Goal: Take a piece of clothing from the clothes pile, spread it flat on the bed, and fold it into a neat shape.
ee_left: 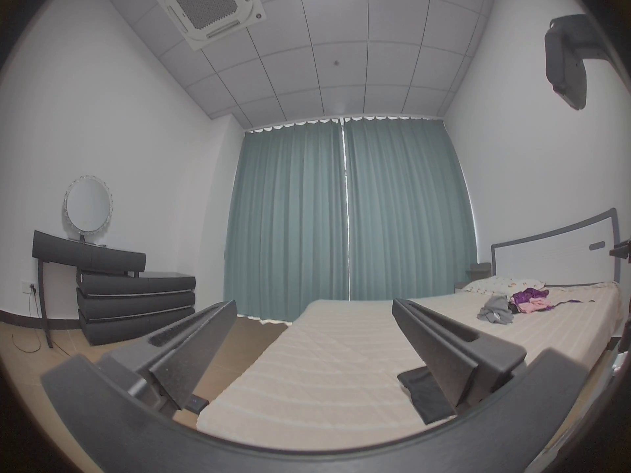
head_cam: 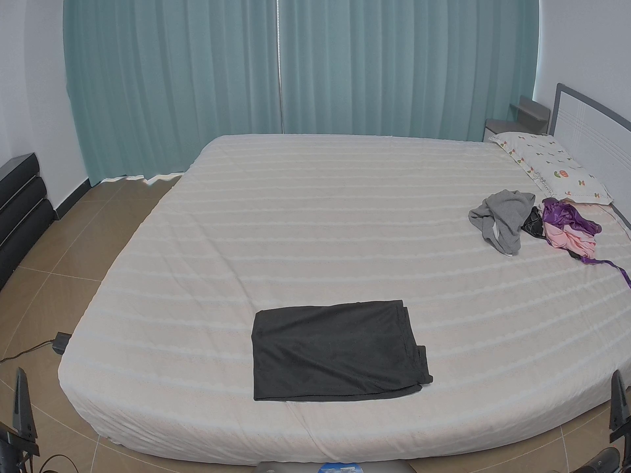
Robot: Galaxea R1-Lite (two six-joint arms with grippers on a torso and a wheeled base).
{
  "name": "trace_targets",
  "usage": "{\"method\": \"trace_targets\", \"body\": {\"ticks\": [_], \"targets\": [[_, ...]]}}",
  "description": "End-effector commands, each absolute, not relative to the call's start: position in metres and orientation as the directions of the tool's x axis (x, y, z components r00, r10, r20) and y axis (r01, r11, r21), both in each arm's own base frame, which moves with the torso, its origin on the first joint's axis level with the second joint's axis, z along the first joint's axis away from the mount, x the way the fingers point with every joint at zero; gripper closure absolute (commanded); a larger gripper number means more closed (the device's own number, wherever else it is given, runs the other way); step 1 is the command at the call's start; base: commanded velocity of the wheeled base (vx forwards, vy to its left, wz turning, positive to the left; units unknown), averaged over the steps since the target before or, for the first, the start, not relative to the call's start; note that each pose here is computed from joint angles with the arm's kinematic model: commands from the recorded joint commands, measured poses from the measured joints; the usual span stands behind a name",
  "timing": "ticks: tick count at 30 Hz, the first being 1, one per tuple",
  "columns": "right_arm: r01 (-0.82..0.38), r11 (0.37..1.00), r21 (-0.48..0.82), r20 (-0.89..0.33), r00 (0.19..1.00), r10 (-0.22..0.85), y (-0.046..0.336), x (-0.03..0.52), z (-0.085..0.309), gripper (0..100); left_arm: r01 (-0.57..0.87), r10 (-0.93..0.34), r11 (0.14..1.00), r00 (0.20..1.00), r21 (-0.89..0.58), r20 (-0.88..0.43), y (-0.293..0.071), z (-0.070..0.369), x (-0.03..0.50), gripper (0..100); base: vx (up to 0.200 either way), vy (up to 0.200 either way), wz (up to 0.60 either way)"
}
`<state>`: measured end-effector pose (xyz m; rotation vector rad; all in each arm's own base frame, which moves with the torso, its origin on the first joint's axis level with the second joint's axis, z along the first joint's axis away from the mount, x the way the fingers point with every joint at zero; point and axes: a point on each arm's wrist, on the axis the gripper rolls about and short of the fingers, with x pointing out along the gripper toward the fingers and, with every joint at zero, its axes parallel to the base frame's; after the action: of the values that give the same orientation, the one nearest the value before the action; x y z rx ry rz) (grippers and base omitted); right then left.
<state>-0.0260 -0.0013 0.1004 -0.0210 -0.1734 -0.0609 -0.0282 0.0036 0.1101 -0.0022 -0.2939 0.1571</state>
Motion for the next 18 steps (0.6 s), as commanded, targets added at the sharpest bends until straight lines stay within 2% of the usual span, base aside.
{"method": "trace_targets", "body": {"ticks": [1,6,9,18], "targets": [[0.052,0.999,-0.013,0.078,0.996,-0.051,-0.001,-0.023,0.084,0,-0.137,0.138,0.99,0.969,-0.02,0.205,0.003,0.098,-0.025,0,0.0,0.0,0.0],[0.045,0.997,0.059,0.075,0.996,-0.049,-0.001,-0.023,0.084,0,-0.117,0.118,0.993,0.986,-0.016,0.117,0.003,0.088,-0.023,0,0.0,0.0,0.0],[0.045,0.997,0.057,0.072,0.996,-0.049,-0.001,-0.023,0.083,0,-0.098,0.098,0.995,0.993,-0.01,0.067,0.002,0.083,-0.023,0,0.0,0.0,0.0],[-0.028,1.0,0.014,0.055,0.998,0.028,0.001,-0.024,0.083,0,-0.004,0.005,1.0,0.998,-0.005,0.058,0.0,0.083,-0.022,0,0.0,0.0,0.0]]}}
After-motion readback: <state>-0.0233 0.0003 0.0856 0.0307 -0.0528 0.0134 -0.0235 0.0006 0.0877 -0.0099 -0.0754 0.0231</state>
